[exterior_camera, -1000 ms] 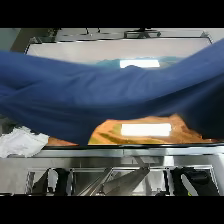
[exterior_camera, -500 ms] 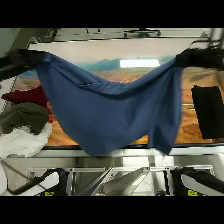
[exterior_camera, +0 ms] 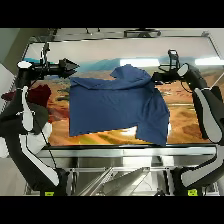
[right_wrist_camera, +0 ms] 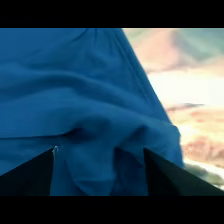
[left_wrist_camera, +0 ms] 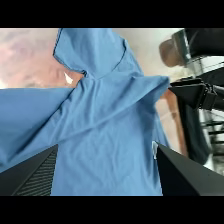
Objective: Fold the shirts.
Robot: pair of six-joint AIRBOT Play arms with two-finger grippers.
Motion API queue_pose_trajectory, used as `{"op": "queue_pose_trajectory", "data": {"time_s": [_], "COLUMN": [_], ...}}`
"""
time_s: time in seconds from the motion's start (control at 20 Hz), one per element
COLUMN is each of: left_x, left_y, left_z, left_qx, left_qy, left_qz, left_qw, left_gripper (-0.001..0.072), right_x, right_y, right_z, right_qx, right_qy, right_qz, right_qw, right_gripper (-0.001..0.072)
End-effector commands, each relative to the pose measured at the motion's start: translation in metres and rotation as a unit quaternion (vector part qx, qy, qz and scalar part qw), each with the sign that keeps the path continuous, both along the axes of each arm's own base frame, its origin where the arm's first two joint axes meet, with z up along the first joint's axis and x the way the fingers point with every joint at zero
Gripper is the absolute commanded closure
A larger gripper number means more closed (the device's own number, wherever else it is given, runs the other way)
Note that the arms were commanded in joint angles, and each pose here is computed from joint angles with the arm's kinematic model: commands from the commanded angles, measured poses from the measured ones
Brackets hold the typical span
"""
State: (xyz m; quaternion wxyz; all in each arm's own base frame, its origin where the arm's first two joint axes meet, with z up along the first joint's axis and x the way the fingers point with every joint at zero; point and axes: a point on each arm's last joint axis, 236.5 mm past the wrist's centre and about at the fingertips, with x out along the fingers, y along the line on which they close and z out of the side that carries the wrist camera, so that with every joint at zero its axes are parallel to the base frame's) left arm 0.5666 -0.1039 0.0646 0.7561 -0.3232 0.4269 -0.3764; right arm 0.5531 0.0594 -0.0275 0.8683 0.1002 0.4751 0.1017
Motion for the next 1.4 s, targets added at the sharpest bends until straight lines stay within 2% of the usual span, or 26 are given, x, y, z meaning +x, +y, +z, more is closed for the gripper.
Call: {"op": "queue_pose_trajectory", "data": {"time_s": [0.0, 0.05, 0.1, 0.3, 0.35, 0.45, 0.6, 0.7, 0.95, 1.1, 1.25, 1.35], "left_x": [-0.017, -0.029, -0.043, -0.116, -0.135, -0.171, -0.231, -0.259, -0.295, -0.312, -0.314, -0.311], "left_y": [0.023, 0.030, 0.036, 0.029, 0.023, 0.011, 0.008, 0.012, 0.032, 0.072, 0.098, 0.104], "left_z": [0.004, 0.006, 0.006, -0.005, -0.009, -0.018, -0.047, -0.064, -0.079, -0.103, -0.124, -0.139], "left_qx": [-0.019, -0.025, -0.030, -0.064, -0.072, -0.084, -0.040, -0.004, 0.036, 0.109, 0.131, 0.144], "left_qy": [0.069, 0.090, 0.107, 0.199, 0.218, 0.249, 0.301, 0.318, 0.314, 0.314, 0.302, 0.293], "left_qz": [-0.014, -0.016, -0.019, -0.055, -0.060, -0.068, -0.064, -0.042, 0.028, 0.093, 0.166, 0.181], "left_qw": [0.997, 0.996, 0.994, 0.976, 0.971, 0.962, 0.951, 0.947, 0.948, 0.939, 0.929, 0.928], "left_gripper": [0.0063, 0.0063, 0.0063, 0.0063, 0.0063, 0.0063, 0.0063, 0.0062, 0.0063, 0.0062, 0.0062, 0.0063], "right_x": [-0.025, -0.039, -0.055, -0.137, -0.149, -0.154, -0.154, -0.156, -0.172, -0.170, -0.167, -0.167], "right_y": [-0.035, -0.054, -0.071, -0.105, -0.104, -0.100, -0.082, -0.075, -0.042, -0.025, -0.017, -0.016], "right_z": [0.018, 0.020, 0.019, -0.015, -0.025, -0.039, -0.054, -0.069, -0.092, -0.090, -0.088, -0.087], "right_qx": [0.004, -0.005, -0.010, 0.026, 0.047, 0.080, 0.135, 0.150, 0.185, 0.193, 0.199, 0.200], "right_qy": [0.043, 0.064, 0.089, 0.215, 0.224, 0.215, 0.211, 0.228, 0.272, 0.264, 0.257, 0.257], "right_qz": [-0.007, -0.004, 0.000, 0.051, 0.060, 0.067, 0.080, 0.083, 0.129, 0.148, 0.158, 0.159], "right_qw": [0.999, 0.998, 0.996, 0.975, 0.972, 0.971, 0.965, 0.958, 0.936, 0.933, 0.932, 0.932], "right_gripper": [0.0144, 0.0277, 0.0369, 0.0360, 0.0312, 0.0312, 0.0312, 0.0312, 0.0314, 0.0316, 0.0334, 0.0334]}}
